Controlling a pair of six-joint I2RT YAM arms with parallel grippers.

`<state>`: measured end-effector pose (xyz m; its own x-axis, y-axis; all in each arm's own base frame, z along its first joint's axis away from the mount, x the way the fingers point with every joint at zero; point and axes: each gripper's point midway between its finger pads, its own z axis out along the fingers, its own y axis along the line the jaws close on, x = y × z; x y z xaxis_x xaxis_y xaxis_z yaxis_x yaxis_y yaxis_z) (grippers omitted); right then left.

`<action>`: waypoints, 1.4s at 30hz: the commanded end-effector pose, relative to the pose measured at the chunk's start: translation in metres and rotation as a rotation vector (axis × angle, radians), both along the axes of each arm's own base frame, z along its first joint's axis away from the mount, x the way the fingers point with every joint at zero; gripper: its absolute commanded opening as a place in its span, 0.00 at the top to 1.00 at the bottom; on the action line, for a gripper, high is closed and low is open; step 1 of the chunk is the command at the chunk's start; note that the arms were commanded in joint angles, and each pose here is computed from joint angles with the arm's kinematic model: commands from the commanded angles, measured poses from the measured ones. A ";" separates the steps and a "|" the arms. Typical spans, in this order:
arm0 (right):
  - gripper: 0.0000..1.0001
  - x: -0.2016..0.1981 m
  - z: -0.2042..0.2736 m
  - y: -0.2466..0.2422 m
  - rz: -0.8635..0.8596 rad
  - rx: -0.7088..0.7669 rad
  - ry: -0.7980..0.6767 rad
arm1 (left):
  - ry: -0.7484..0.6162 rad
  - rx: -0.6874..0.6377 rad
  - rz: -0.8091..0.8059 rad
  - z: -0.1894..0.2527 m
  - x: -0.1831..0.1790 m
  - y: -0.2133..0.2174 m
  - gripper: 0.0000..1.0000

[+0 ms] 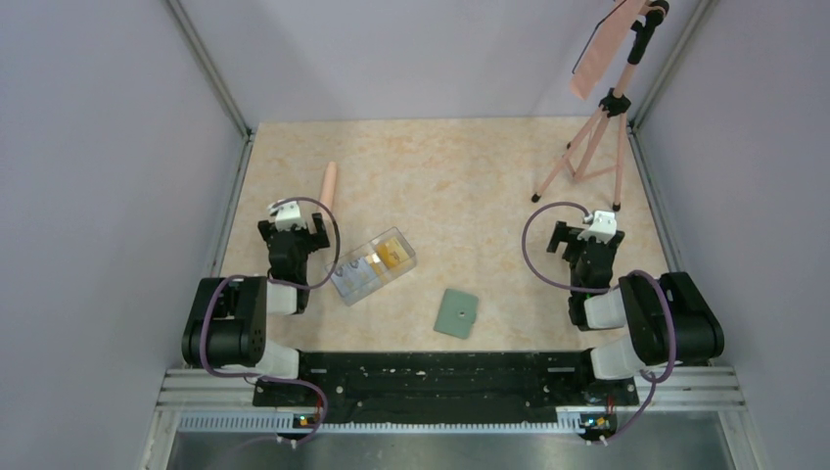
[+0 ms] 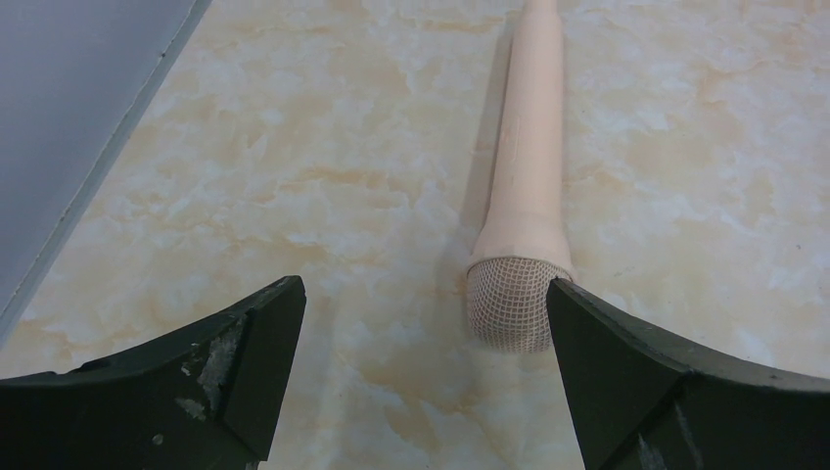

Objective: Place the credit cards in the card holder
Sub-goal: Reset both arms

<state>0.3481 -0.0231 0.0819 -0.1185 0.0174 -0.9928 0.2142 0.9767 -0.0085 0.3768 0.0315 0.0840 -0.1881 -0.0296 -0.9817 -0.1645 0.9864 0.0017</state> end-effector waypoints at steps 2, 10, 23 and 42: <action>0.01 0.012 0.024 -0.003 -0.015 0.017 -0.083 | -0.104 0.006 0.004 0.024 0.008 0.002 0.01; 0.01 0.012 0.024 -0.002 -0.014 0.016 -0.083 | -0.101 0.004 0.007 0.024 0.009 0.002 0.01; 0.01 0.012 0.024 -0.002 -0.014 0.017 -0.083 | -0.098 0.003 0.006 0.024 0.009 0.002 0.01; 0.01 0.012 0.024 -0.003 -0.015 0.016 -0.083 | -0.094 0.002 0.006 0.023 0.009 0.002 0.01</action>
